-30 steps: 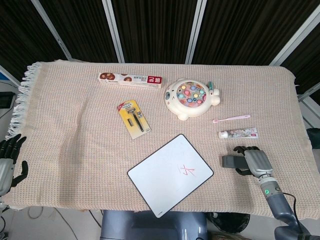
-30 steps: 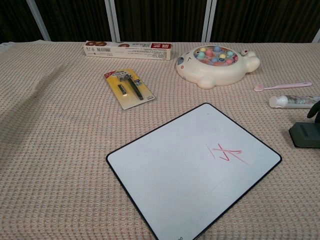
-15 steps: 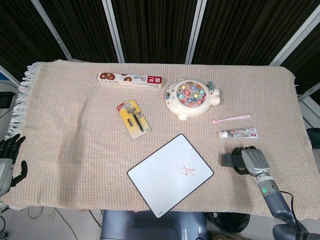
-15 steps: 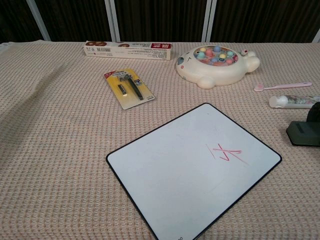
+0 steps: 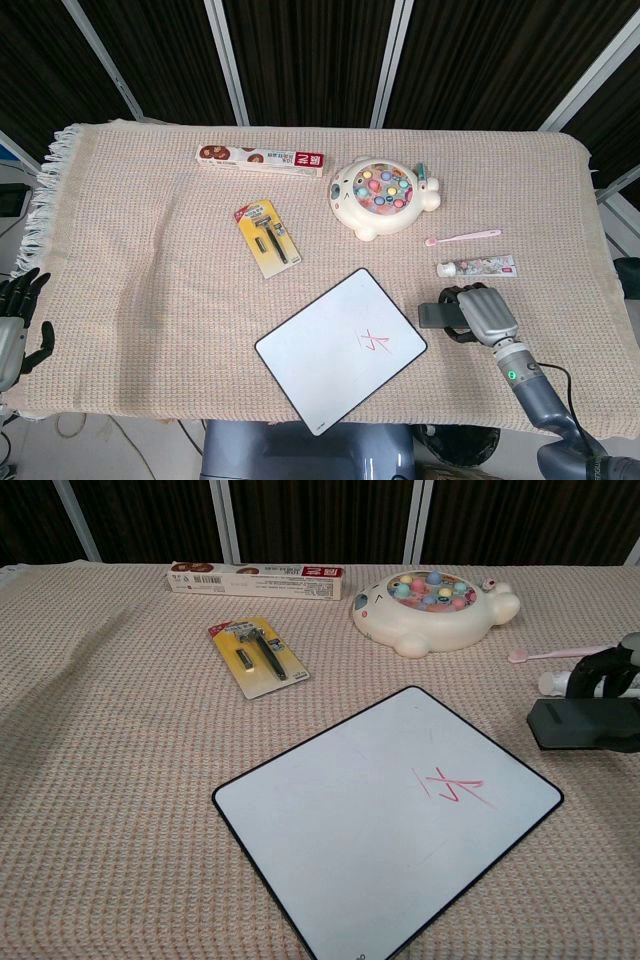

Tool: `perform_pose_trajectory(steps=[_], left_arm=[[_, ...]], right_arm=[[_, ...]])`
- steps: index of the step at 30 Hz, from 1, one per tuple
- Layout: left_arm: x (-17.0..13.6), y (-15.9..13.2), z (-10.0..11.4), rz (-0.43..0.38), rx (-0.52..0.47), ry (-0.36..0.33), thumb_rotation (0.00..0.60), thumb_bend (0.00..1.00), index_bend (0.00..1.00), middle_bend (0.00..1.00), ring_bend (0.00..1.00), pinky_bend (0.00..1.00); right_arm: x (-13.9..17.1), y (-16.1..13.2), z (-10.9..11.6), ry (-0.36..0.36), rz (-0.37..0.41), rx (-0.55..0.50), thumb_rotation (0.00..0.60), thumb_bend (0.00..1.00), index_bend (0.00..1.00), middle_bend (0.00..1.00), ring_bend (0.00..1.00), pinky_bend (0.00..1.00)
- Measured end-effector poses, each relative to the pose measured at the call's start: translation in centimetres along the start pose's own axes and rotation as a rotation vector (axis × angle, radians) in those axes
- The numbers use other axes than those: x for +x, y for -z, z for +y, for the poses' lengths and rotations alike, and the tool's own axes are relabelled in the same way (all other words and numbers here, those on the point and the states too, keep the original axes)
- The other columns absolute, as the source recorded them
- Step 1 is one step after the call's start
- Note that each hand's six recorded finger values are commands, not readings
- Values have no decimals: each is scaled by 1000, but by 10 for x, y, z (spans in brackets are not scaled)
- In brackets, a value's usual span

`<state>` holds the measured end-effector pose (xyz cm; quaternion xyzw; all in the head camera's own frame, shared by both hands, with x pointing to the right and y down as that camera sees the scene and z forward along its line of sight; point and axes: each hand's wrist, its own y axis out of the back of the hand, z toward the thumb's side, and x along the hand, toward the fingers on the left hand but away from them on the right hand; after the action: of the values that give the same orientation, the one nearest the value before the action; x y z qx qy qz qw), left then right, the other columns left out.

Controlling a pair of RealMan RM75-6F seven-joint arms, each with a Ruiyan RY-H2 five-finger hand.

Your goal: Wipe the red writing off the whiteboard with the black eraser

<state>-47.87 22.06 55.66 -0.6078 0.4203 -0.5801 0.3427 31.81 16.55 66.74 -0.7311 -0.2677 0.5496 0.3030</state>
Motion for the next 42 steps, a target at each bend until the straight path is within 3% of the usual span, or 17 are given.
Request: perform_pose_trajectory(steps=[8, 22, 32, 42], left_arm=[[0, 1, 0, 5, -3, 3, 600, 599, 53, 2, 34, 52], [1, 4, 1, 10, -9, 4, 600, 599, 53, 2, 34, 52], [1, 5, 2, 12, -13, 6, 600, 599, 52, 2, 34, 52], [1, 4, 2, 11, -10, 3, 600, 599, 53, 2, 34, 52]], right_arm=[[-15, -49, -7, -18, 100, -19, 600, 405, 547, 501, 466, 345], [-48, -114, -34, -26, 165, -33, 600, 406, 547, 503, 468, 346], [-49, -124, -43, -31, 165, -17, 600, 406, 561, 511, 484, 346], [-17, -121, -56, -70, 198, 17, 600, 406, 563, 511, 487, 346]])
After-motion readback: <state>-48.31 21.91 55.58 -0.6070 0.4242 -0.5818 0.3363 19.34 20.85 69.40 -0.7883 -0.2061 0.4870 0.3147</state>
